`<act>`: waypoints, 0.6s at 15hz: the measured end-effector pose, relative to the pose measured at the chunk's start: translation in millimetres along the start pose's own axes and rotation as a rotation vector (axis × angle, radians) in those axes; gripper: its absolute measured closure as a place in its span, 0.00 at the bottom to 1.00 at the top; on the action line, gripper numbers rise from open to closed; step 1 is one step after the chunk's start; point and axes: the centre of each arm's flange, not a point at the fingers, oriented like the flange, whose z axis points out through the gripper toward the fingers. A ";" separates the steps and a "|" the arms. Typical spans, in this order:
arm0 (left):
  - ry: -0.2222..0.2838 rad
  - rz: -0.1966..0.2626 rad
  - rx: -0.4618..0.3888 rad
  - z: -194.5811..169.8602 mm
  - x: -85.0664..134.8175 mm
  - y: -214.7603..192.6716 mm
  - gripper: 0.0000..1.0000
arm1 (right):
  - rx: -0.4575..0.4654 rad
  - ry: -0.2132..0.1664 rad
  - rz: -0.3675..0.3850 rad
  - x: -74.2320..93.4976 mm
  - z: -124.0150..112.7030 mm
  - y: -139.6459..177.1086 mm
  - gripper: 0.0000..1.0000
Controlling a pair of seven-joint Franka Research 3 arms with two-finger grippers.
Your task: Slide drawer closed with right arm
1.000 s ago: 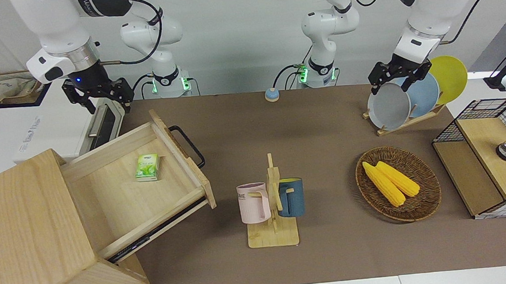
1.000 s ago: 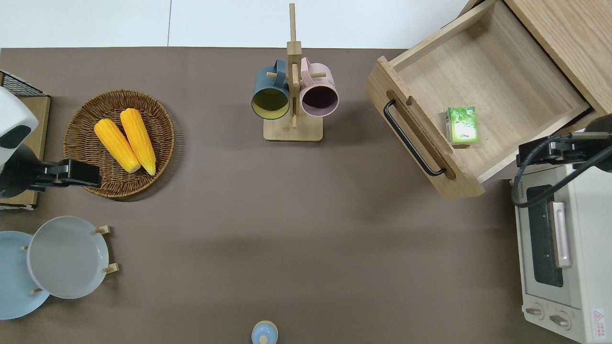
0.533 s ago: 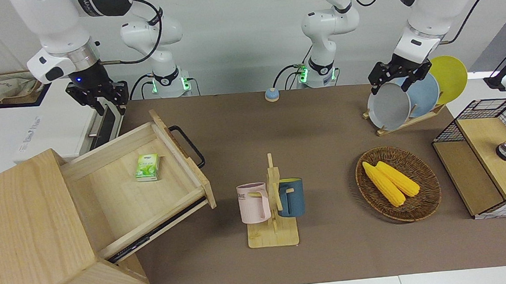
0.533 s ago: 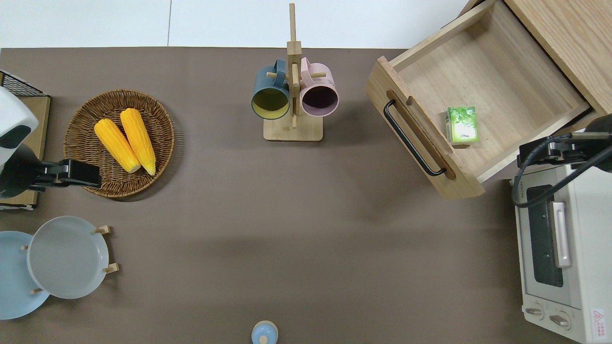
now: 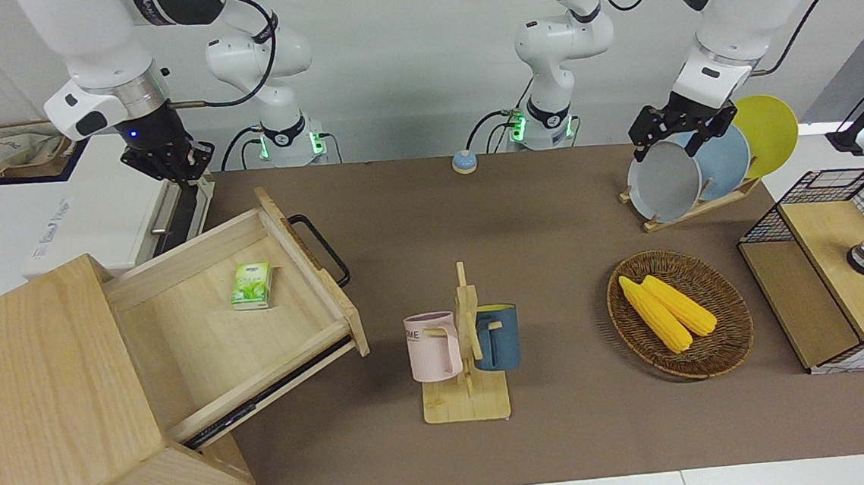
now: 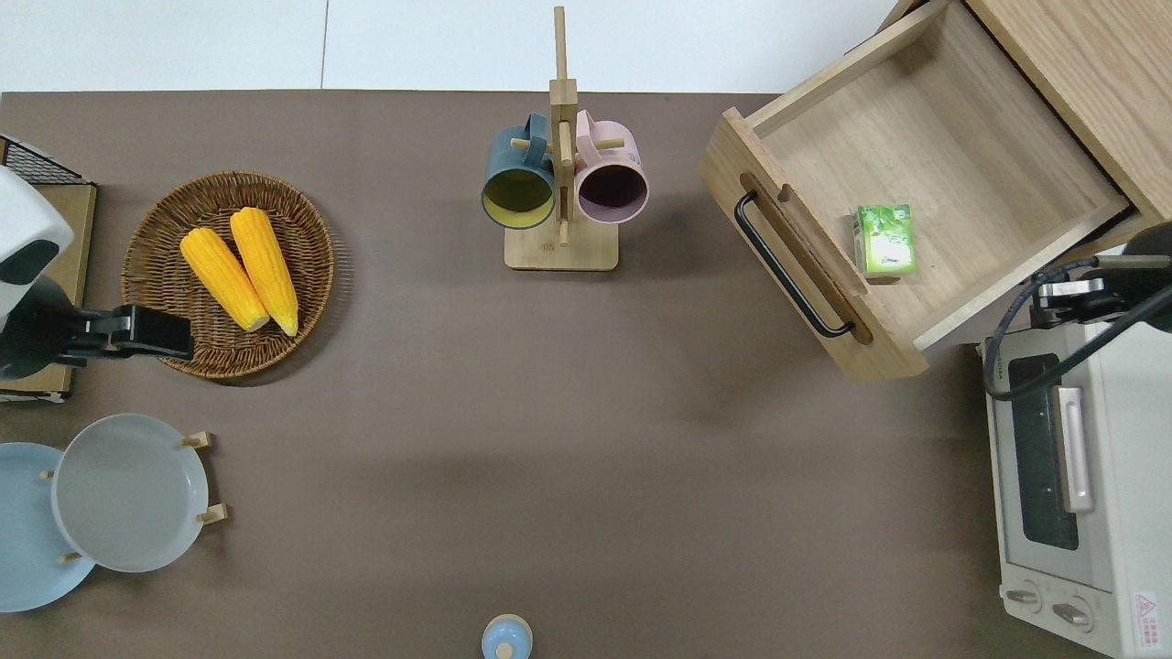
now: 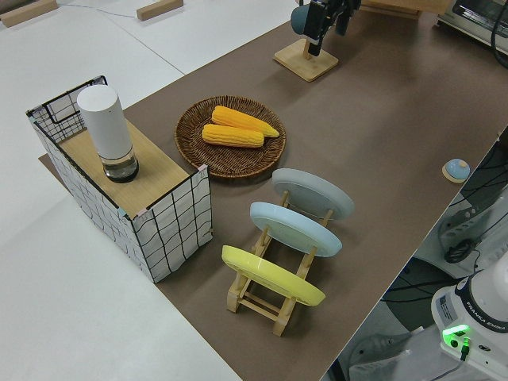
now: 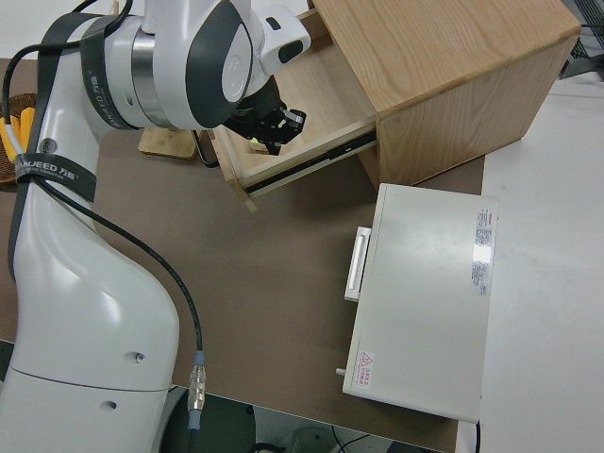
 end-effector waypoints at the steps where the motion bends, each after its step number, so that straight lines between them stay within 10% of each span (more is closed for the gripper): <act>1: 0.000 0.000 0.000 0.0 0.0 0.0 0.00 | 0.000 0.002 0.000 0.0 -0.7 0.0 0.99; 9: 0.000 0.000 0.000 0.0 0.0 0.0 0.00 | -0.001 -0.009 -0.002 -13.0 -32.6 -1.3 0.99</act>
